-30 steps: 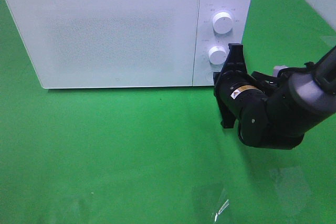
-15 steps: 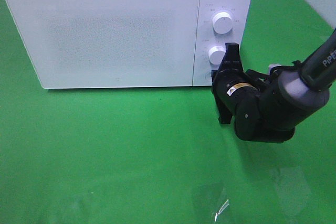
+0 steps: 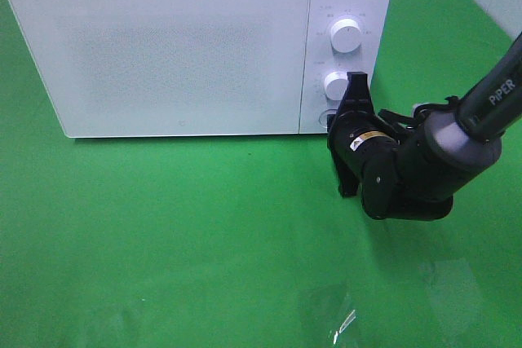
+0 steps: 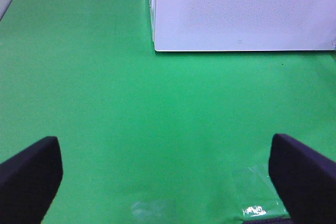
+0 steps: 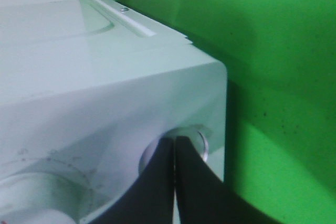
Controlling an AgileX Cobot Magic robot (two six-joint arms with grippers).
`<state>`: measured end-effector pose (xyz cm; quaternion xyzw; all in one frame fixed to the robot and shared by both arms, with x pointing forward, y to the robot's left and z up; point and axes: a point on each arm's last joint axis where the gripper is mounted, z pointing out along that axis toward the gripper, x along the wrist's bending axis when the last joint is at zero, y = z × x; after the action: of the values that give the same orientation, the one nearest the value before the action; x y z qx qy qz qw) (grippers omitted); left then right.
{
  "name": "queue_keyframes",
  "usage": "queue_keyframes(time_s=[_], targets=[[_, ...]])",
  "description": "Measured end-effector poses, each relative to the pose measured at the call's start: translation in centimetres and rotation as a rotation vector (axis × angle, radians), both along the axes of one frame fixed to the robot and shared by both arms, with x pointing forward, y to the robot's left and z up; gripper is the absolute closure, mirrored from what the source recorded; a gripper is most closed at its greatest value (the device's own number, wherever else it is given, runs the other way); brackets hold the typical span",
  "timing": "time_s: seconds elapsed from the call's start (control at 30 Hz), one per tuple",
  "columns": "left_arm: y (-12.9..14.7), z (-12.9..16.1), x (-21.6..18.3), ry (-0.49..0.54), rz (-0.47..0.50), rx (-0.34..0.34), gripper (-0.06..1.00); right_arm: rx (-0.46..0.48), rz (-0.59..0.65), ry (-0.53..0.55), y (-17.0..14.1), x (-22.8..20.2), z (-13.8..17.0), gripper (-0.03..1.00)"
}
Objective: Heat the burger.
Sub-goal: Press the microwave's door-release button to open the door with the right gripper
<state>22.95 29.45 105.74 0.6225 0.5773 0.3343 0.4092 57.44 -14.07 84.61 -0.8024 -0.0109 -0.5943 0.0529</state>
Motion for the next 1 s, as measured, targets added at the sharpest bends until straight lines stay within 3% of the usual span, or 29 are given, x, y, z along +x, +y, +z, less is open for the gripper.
queue_keyframes(time_s=[0.57,1.0], targets=[[0.0,0.0,0.0,0.000,0.000,0.000,-0.04,-0.036,-0.013,-0.061,0.5,0.7,-0.1,0.96],[0.0,0.0,0.0,0.000,0.000,0.000,-0.04,-0.058,-0.064,-0.028,1.1,1.6,-0.2,0.96]])
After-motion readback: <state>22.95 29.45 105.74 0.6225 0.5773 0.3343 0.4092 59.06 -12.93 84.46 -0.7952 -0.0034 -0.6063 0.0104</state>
